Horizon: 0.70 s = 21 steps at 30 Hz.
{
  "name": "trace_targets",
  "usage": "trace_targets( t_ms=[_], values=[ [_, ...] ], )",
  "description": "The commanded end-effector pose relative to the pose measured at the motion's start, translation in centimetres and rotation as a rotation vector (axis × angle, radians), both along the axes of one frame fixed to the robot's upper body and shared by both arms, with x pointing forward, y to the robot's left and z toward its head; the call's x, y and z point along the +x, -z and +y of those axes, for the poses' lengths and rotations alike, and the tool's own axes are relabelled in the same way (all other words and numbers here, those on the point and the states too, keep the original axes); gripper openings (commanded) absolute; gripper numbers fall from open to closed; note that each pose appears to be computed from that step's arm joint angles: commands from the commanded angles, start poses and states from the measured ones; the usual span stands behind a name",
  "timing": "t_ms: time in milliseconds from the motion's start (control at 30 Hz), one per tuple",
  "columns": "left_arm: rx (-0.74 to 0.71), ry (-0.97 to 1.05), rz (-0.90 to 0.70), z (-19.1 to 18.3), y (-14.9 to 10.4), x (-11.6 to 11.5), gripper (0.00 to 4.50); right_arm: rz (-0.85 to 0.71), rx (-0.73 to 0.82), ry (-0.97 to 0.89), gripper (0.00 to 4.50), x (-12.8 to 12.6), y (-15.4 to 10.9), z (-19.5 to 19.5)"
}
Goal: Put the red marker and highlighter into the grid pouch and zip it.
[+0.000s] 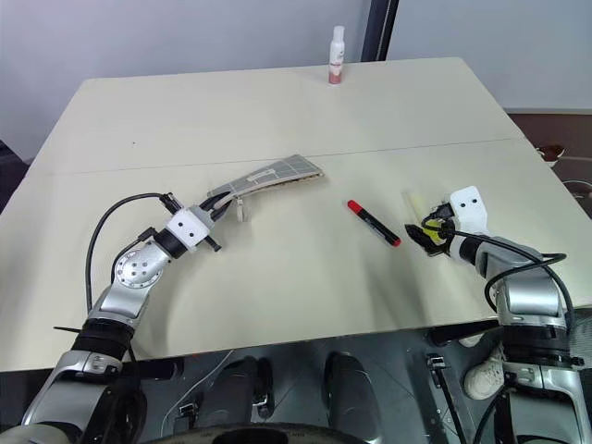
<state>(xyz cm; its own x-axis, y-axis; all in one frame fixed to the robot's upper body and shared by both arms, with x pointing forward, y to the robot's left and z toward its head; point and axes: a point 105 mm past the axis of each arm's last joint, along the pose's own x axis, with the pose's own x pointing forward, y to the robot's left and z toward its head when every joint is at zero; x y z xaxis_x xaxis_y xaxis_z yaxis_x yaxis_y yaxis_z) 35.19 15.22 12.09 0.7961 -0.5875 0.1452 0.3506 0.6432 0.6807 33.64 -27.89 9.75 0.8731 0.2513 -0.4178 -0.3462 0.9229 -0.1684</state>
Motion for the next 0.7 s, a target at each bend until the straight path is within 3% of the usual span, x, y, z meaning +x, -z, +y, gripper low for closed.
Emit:
trace_targets(
  t_ms=[33,133,233,400,467,567,700],
  values=[
    [-0.005,0.008,-0.042,-0.2,-0.8,-0.1,0.0,0.01,-0.06,0.018,2.54,-0.4,0.4,-0.7],
    [-0.005,0.012,-0.041,-0.2,-0.8,0.0,0.0,-0.026,-0.087,0.035,0.96,0.1,-0.4,-1.3],
    [-0.006,0.018,-0.04,-0.4,-0.9,0.1,0.0,-0.126,-0.047,0.015,0.92,1.0,-2.9,-0.7],
    [-0.006,0.038,-0.036,-0.8,-0.9,0.3,0.0,-0.346,0.127,-0.316,0.92,0.7,-9.1,6.8],
    [-0.007,0.043,-0.037,-0.9,-1.0,0.5,0.0,-0.341,0.106,-0.47,0.92,-0.6,-9.4,9.6],
    [-0.018,0.057,-0.037,-1.3,-1.3,0.6,0.0,-0.287,-0.009,-0.622,0.92,-1.7,-7.6,12.6],
    [-0.026,0.075,-0.043,-1.9,-1.7,0.4,0.0,-0.311,-0.048,-0.566,0.92,0.2,-7.0,13.6]
  ],
)
